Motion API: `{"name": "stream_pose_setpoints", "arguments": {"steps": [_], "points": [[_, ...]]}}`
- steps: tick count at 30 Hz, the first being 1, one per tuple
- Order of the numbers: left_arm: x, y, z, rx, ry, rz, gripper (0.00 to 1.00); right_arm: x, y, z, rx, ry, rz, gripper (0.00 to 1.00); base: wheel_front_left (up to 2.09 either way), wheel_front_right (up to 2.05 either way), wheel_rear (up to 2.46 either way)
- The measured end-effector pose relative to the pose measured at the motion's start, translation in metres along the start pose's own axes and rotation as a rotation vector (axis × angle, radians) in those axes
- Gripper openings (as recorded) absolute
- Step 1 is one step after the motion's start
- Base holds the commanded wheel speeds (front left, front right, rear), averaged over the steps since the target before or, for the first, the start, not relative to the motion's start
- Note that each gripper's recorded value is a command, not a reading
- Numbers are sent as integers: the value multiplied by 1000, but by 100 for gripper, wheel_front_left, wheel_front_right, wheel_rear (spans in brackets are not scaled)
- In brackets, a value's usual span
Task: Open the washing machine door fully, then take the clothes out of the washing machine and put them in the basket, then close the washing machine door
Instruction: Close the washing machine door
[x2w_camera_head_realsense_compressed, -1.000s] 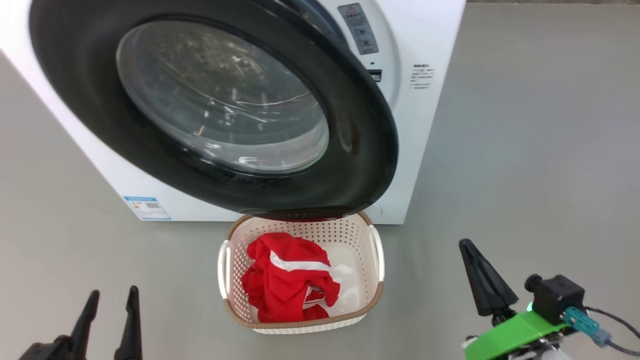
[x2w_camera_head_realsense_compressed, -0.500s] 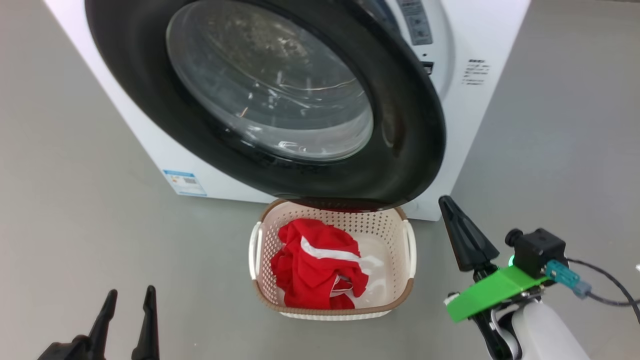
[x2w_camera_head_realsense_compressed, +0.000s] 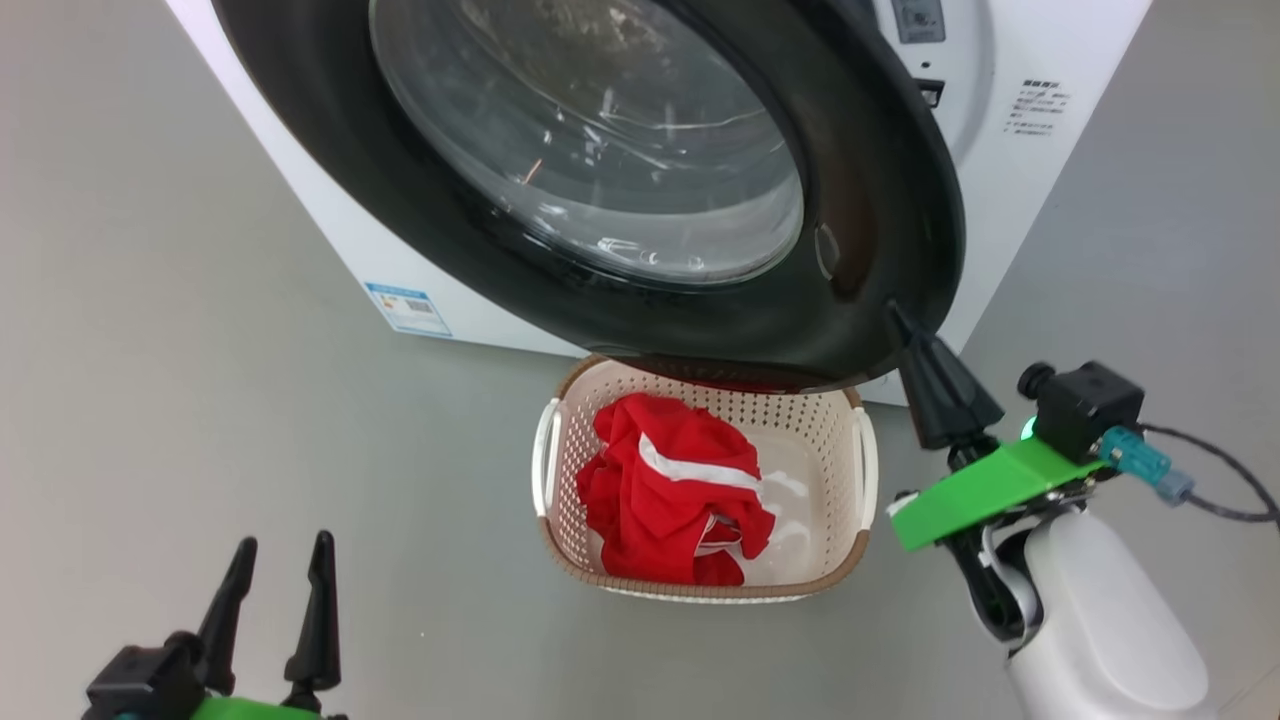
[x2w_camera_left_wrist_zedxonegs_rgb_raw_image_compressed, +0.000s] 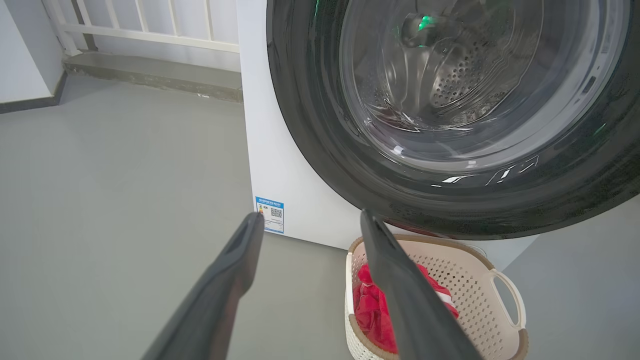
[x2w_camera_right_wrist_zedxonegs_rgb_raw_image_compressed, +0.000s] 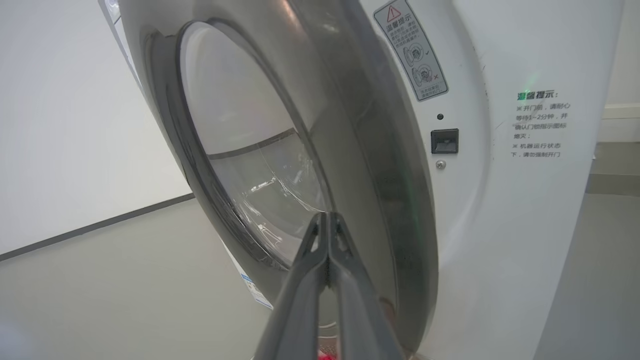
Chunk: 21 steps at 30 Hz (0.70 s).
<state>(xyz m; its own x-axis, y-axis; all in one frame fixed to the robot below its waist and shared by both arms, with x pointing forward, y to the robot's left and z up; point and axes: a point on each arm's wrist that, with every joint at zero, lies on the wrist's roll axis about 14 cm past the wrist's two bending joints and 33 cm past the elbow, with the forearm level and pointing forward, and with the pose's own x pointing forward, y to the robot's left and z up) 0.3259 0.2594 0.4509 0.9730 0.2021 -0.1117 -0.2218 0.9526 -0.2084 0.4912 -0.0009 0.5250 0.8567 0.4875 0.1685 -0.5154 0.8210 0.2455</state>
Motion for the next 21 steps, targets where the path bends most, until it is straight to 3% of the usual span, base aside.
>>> {"name": "stream_pose_setpoints", "arguments": {"steps": [21], "points": [[33,-7,-5,10,19,-11,100,42,-38,-4,18,-52,-51,0,0,0,0]]}}
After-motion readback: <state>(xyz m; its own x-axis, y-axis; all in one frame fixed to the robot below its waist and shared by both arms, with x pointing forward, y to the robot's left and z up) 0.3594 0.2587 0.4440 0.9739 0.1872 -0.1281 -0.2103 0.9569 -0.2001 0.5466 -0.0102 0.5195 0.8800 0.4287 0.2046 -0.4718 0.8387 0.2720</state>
